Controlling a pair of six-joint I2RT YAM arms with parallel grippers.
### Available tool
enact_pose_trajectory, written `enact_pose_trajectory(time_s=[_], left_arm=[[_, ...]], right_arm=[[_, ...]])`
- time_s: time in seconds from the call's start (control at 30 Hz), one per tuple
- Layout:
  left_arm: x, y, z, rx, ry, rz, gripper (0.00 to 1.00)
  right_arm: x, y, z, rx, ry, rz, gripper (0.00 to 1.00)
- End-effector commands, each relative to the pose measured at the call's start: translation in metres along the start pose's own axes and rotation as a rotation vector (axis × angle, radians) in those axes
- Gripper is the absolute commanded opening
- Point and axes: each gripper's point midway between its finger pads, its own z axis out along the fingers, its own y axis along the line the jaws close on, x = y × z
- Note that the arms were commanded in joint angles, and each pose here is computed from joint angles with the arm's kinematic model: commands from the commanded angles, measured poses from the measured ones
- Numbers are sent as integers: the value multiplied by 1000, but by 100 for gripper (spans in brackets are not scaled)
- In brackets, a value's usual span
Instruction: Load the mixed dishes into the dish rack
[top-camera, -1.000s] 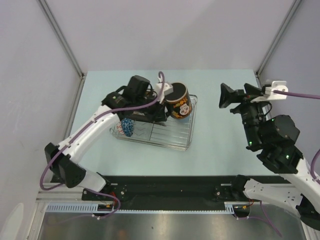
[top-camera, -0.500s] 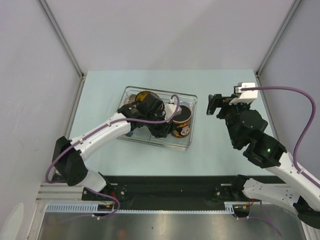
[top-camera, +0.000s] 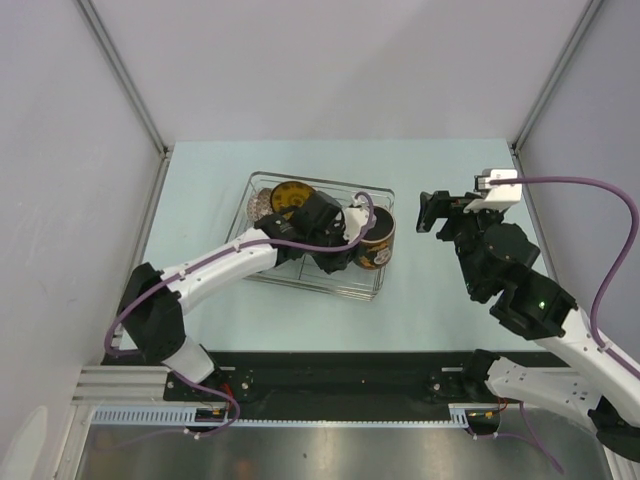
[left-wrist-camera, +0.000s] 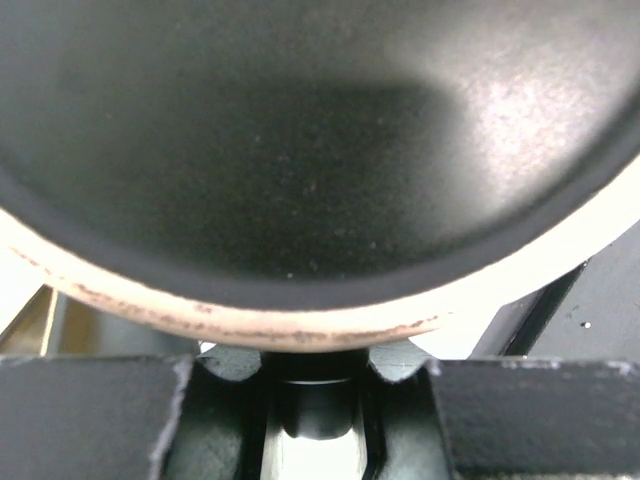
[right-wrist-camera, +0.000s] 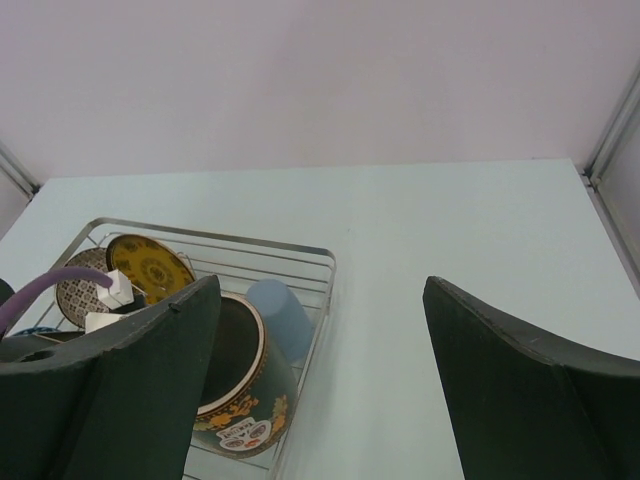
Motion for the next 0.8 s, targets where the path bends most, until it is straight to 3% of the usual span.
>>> enact_pose_trajectory(time_s=[0.0,0.47,0.77], left_arm=[[-47,11,3,-62,-183,40,0],[-55,26,-25,-133,-214,38,0],[-54,56,-55,-280,-237,50,0]], right_arm=[[-4,-7,-3,22,-15,41,88],[10,-6,0,10,9,33,88],[12,-5,1,2,17,25,88]])
